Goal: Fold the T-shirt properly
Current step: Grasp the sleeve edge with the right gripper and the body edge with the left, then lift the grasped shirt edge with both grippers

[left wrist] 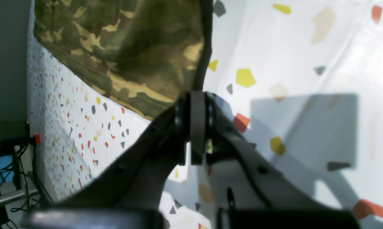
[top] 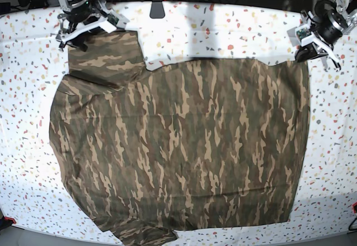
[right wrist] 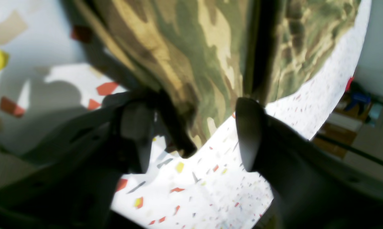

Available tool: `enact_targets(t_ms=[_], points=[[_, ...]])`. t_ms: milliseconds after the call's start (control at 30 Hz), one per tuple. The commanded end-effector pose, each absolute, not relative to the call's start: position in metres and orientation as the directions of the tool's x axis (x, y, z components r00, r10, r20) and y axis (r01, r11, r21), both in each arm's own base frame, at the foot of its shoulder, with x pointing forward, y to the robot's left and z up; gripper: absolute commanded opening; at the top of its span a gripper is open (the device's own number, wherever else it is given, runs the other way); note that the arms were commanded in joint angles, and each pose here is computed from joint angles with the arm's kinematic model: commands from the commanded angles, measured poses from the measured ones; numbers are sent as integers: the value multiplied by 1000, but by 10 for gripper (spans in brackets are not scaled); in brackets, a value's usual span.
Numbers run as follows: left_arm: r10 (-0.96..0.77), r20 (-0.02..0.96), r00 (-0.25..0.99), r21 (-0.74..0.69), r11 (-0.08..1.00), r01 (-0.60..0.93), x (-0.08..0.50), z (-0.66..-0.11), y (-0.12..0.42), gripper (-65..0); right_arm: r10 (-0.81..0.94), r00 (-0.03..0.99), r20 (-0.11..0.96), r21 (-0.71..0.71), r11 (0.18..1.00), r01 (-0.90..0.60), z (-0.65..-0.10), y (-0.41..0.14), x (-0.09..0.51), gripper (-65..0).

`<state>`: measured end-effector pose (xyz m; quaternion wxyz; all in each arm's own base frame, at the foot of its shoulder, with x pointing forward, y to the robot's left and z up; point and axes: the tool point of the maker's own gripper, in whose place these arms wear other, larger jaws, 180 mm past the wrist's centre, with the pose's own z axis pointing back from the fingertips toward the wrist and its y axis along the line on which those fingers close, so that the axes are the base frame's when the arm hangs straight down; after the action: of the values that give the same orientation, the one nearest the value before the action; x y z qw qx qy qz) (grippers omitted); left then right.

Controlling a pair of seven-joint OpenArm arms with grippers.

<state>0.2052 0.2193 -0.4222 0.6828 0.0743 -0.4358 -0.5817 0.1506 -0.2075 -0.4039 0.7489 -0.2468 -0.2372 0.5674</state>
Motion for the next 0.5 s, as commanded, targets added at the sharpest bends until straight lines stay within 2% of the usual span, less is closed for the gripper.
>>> enact_targets(t_ms=[0,100,200,233,467], points=[[-861,503,-78,627,301,719,210,-415,222,-650,970,229,85,-638,230,-735,-401,-205,152,-347],[-861,503,-78,627,301,719,210,-415,222,-650,969,230,87,-644,231,-729,-400,-205,154,-508],[-861,503,-78,626,301,719,209,-415,222,-650,969,232,85,-644,231,-729,-400,-206,154,-631],[-861,502,-77,626,301,719,209,-415,222,-650,969,235,81,-644,231,-729,-400,-206,154,-650],[-861,503,-78,627,301,719,210,-415,222,-650,968,239,76,-644,231,-729,-400,-208,153,-650]])
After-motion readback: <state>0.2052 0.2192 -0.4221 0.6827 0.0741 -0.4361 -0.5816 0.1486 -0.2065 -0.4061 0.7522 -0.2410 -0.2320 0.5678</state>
